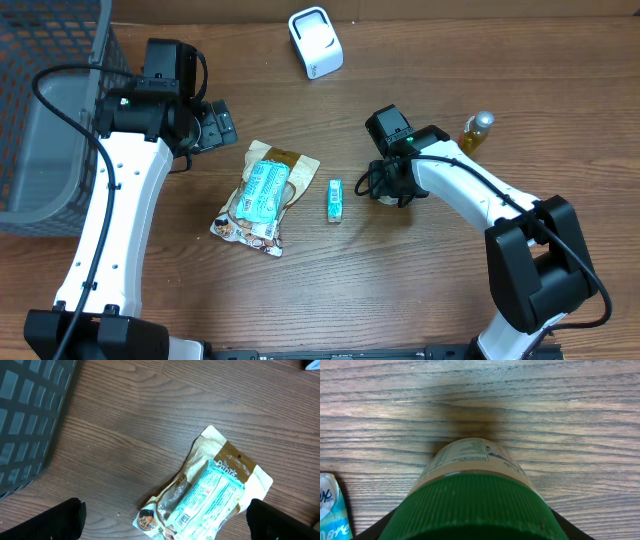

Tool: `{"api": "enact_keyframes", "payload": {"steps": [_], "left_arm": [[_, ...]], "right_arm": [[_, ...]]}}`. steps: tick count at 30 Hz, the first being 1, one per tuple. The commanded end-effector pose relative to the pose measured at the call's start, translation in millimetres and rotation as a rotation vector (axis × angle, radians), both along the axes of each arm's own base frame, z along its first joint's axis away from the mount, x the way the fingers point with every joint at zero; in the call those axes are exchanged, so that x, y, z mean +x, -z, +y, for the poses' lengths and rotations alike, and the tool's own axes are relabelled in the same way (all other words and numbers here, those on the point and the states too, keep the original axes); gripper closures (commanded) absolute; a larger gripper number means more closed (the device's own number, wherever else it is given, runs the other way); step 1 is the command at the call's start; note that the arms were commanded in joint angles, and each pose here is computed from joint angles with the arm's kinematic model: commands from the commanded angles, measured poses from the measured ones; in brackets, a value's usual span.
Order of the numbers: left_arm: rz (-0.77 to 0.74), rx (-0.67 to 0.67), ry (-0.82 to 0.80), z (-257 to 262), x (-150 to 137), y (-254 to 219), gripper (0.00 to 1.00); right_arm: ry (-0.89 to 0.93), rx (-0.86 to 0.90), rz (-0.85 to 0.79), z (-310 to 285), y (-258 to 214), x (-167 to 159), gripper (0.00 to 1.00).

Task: Scan the item barcode
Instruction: 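Lift the jar and tilt it sideways with the right gripper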

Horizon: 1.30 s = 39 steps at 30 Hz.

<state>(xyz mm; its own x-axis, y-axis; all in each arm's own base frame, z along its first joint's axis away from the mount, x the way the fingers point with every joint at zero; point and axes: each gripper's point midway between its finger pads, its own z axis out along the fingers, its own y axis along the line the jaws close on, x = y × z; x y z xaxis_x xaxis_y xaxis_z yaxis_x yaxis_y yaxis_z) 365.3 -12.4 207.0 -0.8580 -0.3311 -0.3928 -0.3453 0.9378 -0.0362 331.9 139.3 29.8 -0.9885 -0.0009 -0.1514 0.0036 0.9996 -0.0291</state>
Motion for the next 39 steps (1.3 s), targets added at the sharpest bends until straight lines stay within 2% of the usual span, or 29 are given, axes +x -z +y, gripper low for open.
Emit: {"api": "enact_keyframes", "payload": {"steps": [1, 5, 8, 9, 16, 18, 25, 32, 39], "left_arm": [[-0.017, 0.003, 0.016, -0.2, 3.2, -6.2, 0.0], [-0.017, 0.003, 0.016, -0.2, 3.2, -6.2, 0.0], [-0.017, 0.003, 0.016, -0.2, 3.2, -6.2, 0.0], [-0.017, 0.003, 0.016, -0.2, 3.1, -6.1, 0.0], [-0.017, 0.003, 0.016, -0.2, 3.1, -6.1, 0.0], [-0.017, 0.003, 0.017, -0.2, 3.2, -6.2, 0.0], [-0.017, 0.003, 0.016, -0.2, 3.1, -6.1, 0.0], [-0.016, 0.002, 0.016, -0.3, 3.2, -6.0, 0.0], [-0.016, 0.003, 0.016, -0.2, 3.2, -6.0, 0.0]], "right_arm": [[0.007, 0.006, 0.016, -0.9, 3.1, -3.3, 0.47], [0.008, 0.011, -0.003, 0.3, 2.5, 1.2, 0.47], [0.008, 0.015, -0.014, 1.4, 2.1, 4.0, 0.3], [0.007, 0.017, -0.019, 1.9, 1.9, 5.2, 0.28], [0.014, -0.018, -0.049, -3.9, 0.6, 10.9, 0.26], [0.014, -0.018, -0.05, -3.9, 0.6, 11.1, 0.28], [0.014, -0.02, -0.042, -3.5, -5.3, 11.3, 0.53], [0.002, 0.046, 0.06, 11.4, -47.3, 1.2, 0.54], [-0.01, 0.267, 0.289, 46.3, -67.3, -43.7, 0.53]]}}
